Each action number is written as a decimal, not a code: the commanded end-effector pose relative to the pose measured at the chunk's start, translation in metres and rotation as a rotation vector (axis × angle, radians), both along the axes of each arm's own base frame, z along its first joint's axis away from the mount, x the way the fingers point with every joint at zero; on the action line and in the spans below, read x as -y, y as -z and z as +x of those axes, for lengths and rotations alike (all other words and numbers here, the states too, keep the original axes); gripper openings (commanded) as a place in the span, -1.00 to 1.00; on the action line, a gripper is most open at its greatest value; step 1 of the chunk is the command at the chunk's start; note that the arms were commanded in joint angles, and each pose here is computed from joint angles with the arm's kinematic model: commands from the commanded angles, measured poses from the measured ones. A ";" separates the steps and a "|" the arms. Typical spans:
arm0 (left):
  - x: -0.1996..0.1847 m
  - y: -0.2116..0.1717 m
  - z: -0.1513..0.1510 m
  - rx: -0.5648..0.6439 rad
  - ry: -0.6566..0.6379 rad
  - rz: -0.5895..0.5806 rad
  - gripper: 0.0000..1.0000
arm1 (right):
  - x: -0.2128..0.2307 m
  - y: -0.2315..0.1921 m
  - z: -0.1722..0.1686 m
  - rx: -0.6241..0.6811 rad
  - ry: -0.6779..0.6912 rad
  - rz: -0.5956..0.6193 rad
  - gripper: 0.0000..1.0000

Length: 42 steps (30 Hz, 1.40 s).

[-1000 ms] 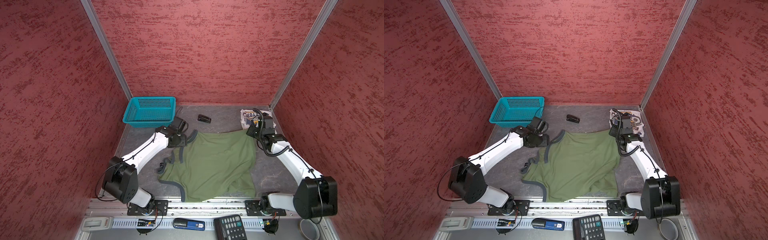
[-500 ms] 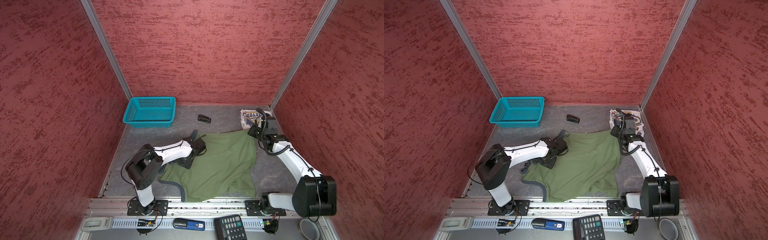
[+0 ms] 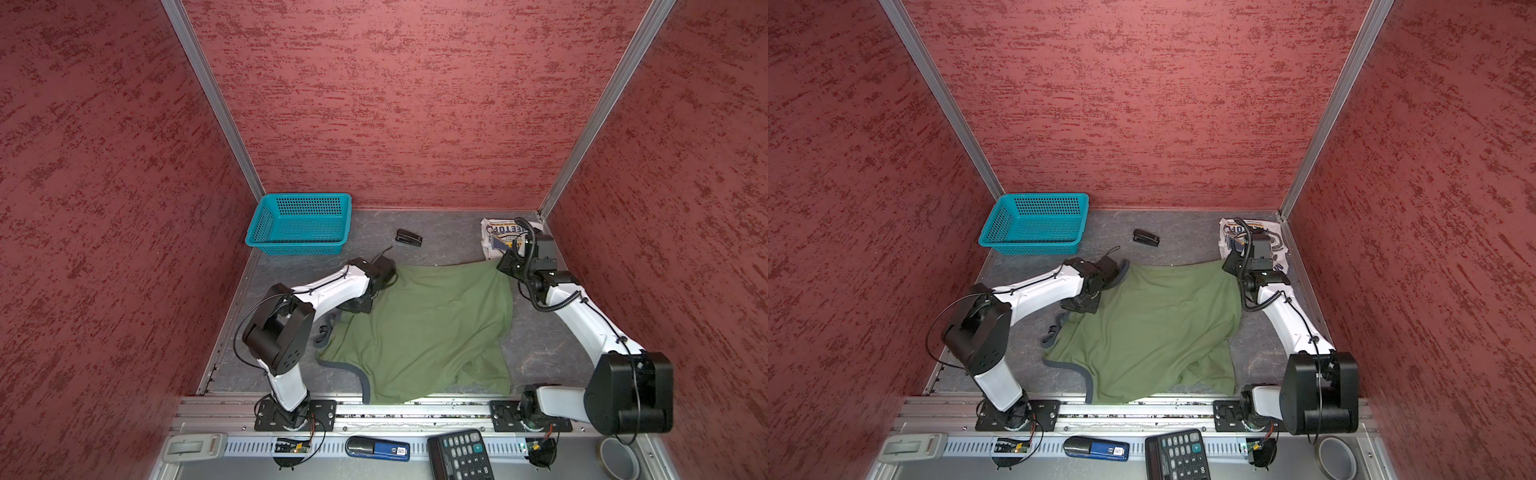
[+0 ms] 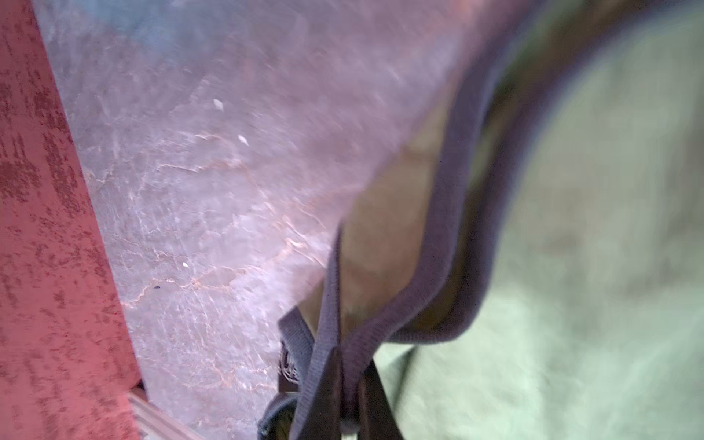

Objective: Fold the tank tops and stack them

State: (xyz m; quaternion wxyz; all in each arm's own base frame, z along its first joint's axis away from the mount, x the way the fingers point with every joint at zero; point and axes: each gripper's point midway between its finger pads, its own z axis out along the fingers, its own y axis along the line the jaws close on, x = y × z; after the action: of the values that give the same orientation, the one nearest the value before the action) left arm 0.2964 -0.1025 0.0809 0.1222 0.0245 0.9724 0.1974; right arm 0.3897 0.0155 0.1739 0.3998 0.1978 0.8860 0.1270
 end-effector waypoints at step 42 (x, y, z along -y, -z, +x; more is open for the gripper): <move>0.109 0.010 0.145 0.119 0.139 -0.587 0.11 | 0.029 0.045 0.058 -0.094 0.109 0.049 -1.00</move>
State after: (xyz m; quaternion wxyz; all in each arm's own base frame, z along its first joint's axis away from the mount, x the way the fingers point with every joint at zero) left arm 0.4189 -0.1875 0.0666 0.1726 0.0168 0.9835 -0.0520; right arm 0.4370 -0.0109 0.1159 0.3367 0.2577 0.8992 0.1081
